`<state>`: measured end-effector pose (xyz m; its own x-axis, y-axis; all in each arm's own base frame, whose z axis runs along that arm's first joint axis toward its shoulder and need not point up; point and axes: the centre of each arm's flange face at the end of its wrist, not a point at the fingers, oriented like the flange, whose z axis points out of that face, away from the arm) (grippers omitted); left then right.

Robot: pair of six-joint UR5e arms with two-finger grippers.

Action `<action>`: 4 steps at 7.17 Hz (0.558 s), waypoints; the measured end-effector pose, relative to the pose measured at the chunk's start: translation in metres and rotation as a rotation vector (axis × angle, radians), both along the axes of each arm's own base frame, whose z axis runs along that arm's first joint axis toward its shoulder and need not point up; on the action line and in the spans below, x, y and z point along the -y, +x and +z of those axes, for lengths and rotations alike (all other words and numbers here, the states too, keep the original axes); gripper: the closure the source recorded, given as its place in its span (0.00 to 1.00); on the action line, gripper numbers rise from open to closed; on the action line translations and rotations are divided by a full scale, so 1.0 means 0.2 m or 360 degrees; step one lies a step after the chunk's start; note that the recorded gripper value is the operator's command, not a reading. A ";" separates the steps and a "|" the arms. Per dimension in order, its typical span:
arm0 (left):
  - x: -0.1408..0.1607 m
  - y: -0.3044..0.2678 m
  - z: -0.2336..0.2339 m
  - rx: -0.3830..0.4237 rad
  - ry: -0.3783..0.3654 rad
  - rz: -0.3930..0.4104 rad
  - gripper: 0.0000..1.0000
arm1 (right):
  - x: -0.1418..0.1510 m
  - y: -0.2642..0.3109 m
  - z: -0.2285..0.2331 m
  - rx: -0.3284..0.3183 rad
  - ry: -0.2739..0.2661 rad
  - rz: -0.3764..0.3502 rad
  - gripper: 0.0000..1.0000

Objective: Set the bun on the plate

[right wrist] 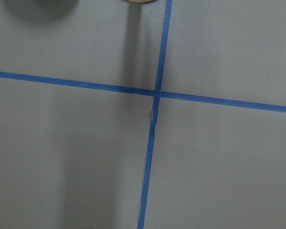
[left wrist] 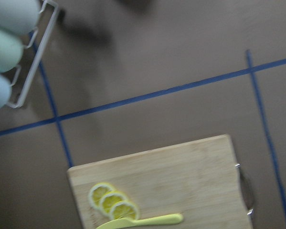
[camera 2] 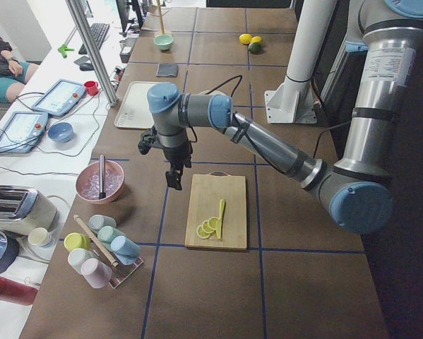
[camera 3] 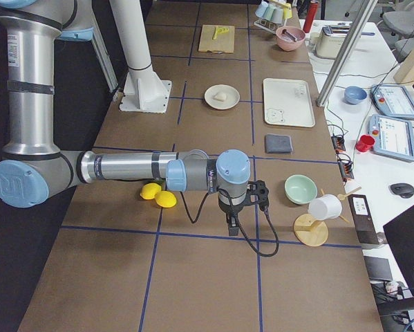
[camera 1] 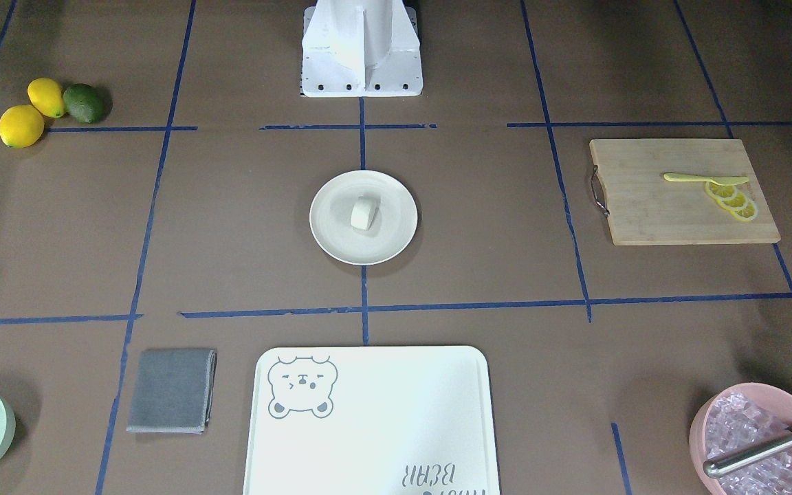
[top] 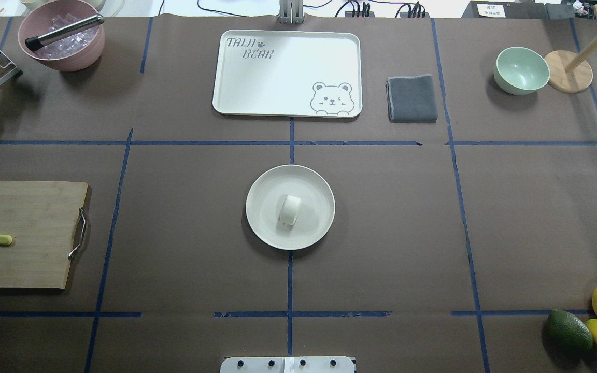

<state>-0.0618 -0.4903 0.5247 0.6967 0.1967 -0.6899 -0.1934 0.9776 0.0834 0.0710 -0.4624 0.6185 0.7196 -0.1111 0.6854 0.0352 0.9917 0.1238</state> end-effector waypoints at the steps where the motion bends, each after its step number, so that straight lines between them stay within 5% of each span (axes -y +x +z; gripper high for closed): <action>1: -0.05 -0.13 0.31 -0.0086 -0.0003 -0.0010 0.00 | 0.00 0.00 -0.01 0.0000 -0.0001 0.0004 0.00; 2: -0.11 -0.18 0.57 -0.0126 0.0009 -0.0048 0.00 | 0.00 0.00 -0.01 0.0001 0.0000 0.0006 0.00; 4: -0.15 -0.20 0.74 -0.0116 -0.0060 -0.0225 0.00 | 0.00 0.00 -0.02 0.0002 0.0006 0.0007 0.00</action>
<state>-0.1013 -0.4599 0.6727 0.6636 0.0733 -0.7445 -0.0486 0.9973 0.0548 0.0710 -0.4632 0.6148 0.7193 -0.1108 0.6858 0.0310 0.9913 0.1277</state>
